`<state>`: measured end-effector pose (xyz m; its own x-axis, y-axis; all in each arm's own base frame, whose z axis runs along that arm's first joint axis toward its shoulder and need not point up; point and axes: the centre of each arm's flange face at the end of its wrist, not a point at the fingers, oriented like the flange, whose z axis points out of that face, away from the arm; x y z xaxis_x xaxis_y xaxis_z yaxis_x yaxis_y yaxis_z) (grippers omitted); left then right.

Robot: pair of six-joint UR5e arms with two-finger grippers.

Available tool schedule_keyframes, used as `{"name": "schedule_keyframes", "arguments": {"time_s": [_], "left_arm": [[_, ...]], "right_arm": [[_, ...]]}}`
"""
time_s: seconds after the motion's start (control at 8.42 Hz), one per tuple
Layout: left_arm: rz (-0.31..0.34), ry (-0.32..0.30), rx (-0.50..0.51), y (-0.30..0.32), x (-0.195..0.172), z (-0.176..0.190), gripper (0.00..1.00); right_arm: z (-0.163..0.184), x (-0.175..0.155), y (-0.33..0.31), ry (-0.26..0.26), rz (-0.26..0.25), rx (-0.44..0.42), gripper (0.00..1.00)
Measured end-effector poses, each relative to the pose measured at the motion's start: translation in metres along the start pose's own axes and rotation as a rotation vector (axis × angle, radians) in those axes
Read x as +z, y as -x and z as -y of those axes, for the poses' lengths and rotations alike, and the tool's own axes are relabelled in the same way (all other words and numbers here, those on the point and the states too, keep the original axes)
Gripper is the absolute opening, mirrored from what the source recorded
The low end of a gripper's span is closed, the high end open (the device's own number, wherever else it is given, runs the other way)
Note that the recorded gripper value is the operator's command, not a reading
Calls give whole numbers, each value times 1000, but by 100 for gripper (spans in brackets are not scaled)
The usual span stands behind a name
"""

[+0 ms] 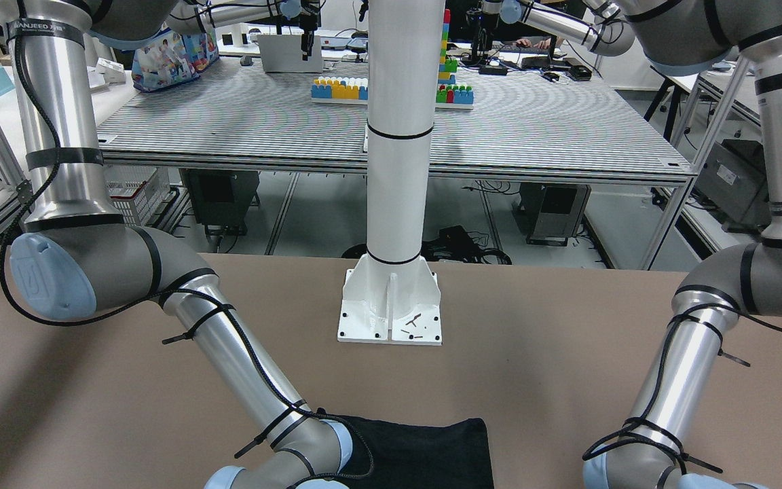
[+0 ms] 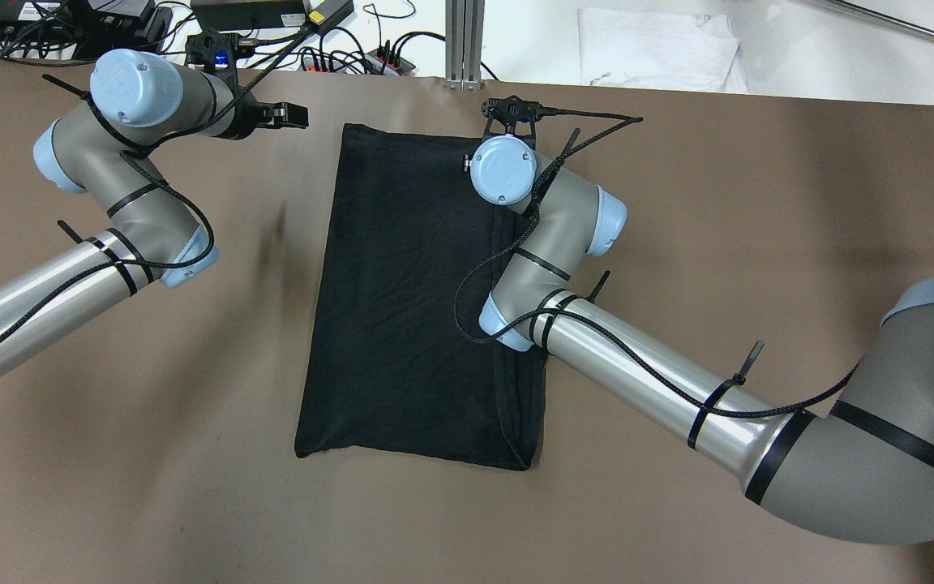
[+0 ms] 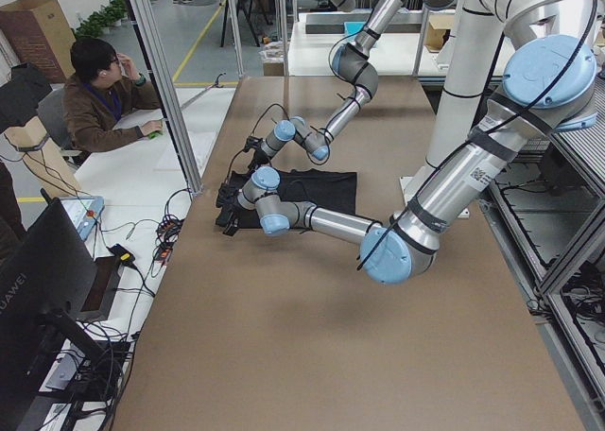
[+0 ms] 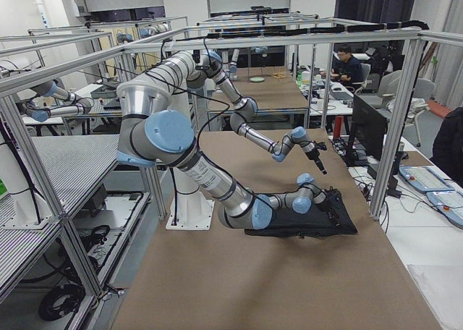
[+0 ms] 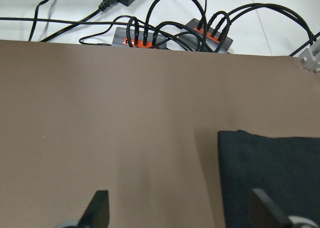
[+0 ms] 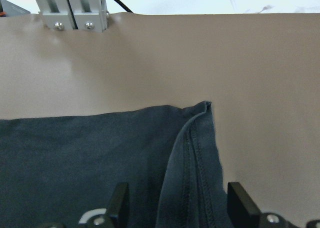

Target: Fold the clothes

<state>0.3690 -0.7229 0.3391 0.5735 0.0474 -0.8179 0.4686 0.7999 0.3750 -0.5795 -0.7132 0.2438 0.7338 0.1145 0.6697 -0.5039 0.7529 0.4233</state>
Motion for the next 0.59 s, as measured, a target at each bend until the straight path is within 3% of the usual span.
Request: {"name": "schedule_keyframes", "arguments": {"time_s": [0.12,0.36,0.59], "left_arm": [[2,1,-1,1,1,0,100],[6,1,-1,2,2,-1,100],[7,2,-1,2,2,-1,100]], "right_arm": [[-2,3,-1,-2,-8,-24,54],[-5,6,-3,-2,-18,-62,19],[-2,3,2,-4,-12,-76,7]]}}
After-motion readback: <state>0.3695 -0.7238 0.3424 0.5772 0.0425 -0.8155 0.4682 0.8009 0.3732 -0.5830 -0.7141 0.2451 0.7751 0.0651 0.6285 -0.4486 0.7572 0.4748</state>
